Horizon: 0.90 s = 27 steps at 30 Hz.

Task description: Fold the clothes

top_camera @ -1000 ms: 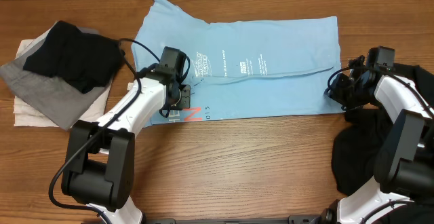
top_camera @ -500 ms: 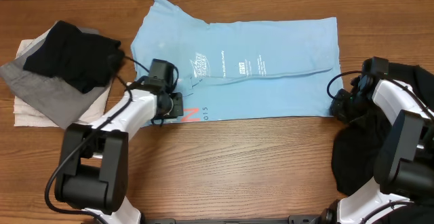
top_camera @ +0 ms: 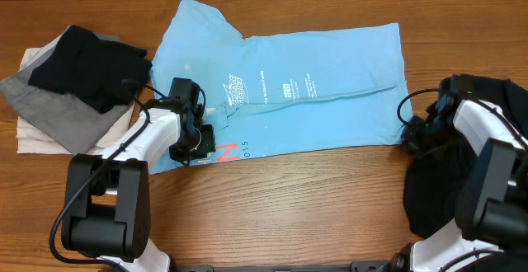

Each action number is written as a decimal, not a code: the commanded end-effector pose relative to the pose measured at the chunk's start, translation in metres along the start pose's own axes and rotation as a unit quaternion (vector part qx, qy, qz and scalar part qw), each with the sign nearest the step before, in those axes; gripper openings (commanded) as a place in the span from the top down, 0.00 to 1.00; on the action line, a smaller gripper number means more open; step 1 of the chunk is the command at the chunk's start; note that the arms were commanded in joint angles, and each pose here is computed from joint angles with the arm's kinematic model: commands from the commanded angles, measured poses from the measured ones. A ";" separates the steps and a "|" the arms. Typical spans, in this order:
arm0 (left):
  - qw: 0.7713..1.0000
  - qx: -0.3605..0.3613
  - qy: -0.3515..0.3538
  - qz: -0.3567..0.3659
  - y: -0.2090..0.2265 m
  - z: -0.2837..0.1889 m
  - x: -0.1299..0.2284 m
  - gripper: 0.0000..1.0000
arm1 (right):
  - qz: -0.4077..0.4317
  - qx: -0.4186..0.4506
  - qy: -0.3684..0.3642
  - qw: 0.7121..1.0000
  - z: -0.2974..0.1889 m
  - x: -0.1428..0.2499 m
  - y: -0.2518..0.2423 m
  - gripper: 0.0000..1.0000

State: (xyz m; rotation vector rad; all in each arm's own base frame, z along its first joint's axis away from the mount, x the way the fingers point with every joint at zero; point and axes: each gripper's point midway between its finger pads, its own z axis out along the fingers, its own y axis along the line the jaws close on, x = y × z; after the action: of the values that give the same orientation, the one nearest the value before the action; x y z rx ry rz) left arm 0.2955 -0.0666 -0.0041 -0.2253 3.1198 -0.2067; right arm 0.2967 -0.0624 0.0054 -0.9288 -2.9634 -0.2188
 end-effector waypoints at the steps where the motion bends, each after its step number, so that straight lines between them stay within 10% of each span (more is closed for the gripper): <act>1: 0.997 -0.041 0.065 -0.007 0.022 0.025 0.037 0.96 | -0.057 -0.087 -0.077 0.992 -0.044 -0.021 0.038 0.74; 10: 0.998 -0.039 0.052 -0.007 0.021 0.026 0.030 0.96 | -0.090 -0.117 -0.137 0.980 -0.039 -0.054 0.065 0.71; 27: 0.994 -0.052 0.090 -0.009 0.027 0.023 0.049 0.96 | -0.044 0.038 0.001 0.998 0.021 -0.004 0.013 0.71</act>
State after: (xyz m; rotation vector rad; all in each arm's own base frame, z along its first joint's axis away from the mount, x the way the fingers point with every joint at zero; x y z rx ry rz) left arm 0.2861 -0.0653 -0.0044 -0.2312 3.1533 -0.1983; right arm 0.3400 -0.0356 0.0010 -0.7386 -3.1130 -0.2742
